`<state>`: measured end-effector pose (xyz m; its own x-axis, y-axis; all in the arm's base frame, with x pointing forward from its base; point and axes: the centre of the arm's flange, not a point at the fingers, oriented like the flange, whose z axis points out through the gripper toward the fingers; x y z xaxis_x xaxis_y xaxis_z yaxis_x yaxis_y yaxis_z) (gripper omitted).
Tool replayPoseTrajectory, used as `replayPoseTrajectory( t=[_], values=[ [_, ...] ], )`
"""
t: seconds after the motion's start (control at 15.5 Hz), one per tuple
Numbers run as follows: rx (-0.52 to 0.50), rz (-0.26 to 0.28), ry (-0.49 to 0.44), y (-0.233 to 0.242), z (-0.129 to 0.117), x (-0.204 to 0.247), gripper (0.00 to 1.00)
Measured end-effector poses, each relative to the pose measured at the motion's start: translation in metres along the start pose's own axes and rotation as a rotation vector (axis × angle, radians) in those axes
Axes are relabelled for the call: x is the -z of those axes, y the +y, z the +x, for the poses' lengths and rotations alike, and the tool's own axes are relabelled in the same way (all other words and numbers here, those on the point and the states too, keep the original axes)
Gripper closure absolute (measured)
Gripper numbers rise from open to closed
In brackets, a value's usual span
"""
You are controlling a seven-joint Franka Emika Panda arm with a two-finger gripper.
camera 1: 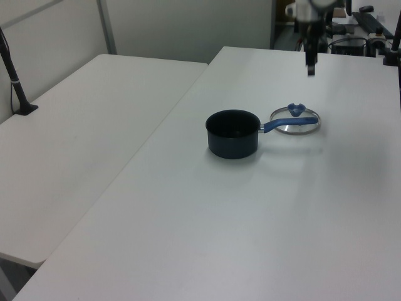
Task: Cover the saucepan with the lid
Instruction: 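Move the gripper down toward the glass lid's blue knob, then close the gripper on the blue knob of the glass lid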
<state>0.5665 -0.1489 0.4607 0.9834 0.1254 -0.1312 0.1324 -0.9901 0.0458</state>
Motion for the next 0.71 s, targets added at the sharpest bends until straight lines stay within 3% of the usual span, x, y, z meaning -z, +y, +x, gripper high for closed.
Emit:
replayPoseTrajectory(
  t=[0.19,0.71],
  values=[
    [0.016,0.002,-0.014,-0.005,0.015,-0.047,0.0],
    [0.068,-0.002,-0.019,-0.027,0.048,-0.107,0.0]
  ],
)
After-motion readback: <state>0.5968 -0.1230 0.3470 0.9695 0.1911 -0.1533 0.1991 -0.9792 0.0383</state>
